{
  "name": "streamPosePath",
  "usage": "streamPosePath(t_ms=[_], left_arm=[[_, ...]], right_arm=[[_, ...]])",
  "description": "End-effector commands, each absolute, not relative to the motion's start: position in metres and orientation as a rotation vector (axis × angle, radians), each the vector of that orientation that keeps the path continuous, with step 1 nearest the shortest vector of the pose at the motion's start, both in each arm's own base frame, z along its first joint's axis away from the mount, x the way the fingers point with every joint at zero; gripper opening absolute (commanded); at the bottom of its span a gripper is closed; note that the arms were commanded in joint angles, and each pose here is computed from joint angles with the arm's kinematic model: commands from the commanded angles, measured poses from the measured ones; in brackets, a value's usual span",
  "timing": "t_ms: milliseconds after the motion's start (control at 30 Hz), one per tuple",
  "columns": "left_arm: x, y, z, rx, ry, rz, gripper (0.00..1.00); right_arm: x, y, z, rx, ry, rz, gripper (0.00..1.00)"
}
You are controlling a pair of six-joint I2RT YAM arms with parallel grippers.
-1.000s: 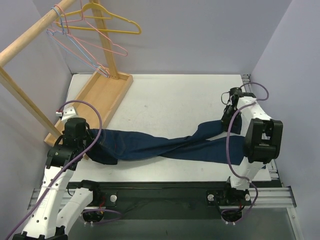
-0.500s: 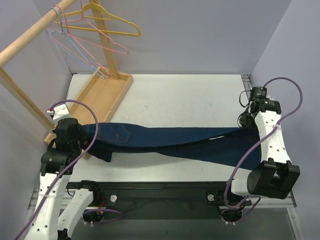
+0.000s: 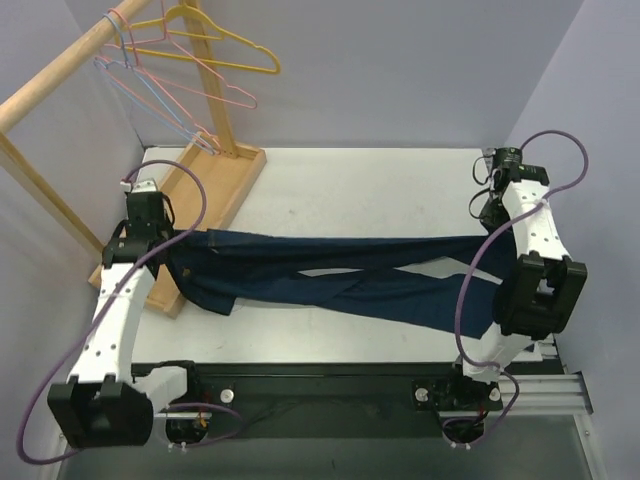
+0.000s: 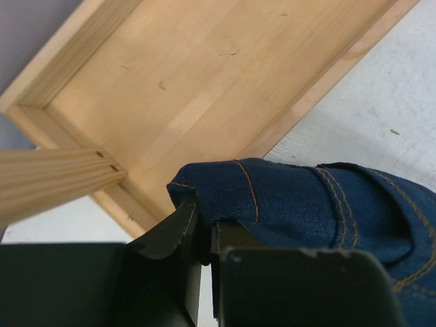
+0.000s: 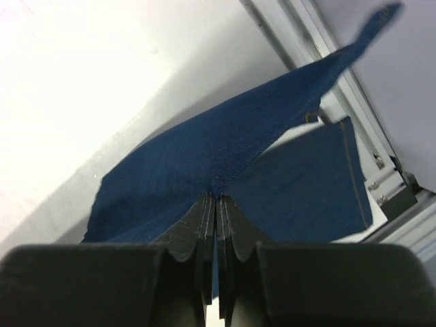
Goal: Place the trousers on the hanger
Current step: Flatten out the trousers at the center of the board.
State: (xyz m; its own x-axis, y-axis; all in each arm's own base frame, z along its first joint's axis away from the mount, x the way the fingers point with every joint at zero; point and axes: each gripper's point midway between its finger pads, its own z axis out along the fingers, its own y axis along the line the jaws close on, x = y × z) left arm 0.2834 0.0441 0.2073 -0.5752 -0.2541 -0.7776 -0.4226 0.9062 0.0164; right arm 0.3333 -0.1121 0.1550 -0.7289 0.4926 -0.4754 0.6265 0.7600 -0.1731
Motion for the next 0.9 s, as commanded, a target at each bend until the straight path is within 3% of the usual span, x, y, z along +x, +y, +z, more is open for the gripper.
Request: streamPosePath(t_ms=[0,400,433,500,533,633,767,867], left_arm=[[0.337,0.05,0.225,-0.442,2.183,0.105,0.0],[0.435,0.045,0.193,-0.399,2.317,-0.01,0.0],[0.442,0.046,0.177,-0.422,2.37,-0.015,0.07],[0.461,0.047,0.191,-0.436,2.34,-0.033,0.45],[0.467,0.045,0.185,-0.455,2.351,-0.054,0.68],[0.479,0.035,0.204,-0.464,2.289,-0.134,0.79],[0.464,0.024,0.208,-0.469,2.266,-0.194,0.89],[0.437,0.013,0.195,-0.471,2.302,-0.234,0.9]], right_arm=[[0.362,-0.133,0.159,0.832,2.524,-0.577,0.0],[0.429,-0.127,0.129,0.792,2.578,-0.534,0.0],[0.435,-0.124,0.131,0.787,2.579,-0.506,0.06],[0.442,-0.122,0.126,0.781,2.599,-0.479,0.28],[0.445,-0.118,0.126,0.774,2.601,-0.452,0.57],[0.454,-0.104,0.132,0.728,2.607,-0.356,0.73],[0.456,-0.084,0.144,0.653,2.61,-0.269,0.75],[0.448,-0.068,0.149,0.626,2.623,-0.21,0.75]])
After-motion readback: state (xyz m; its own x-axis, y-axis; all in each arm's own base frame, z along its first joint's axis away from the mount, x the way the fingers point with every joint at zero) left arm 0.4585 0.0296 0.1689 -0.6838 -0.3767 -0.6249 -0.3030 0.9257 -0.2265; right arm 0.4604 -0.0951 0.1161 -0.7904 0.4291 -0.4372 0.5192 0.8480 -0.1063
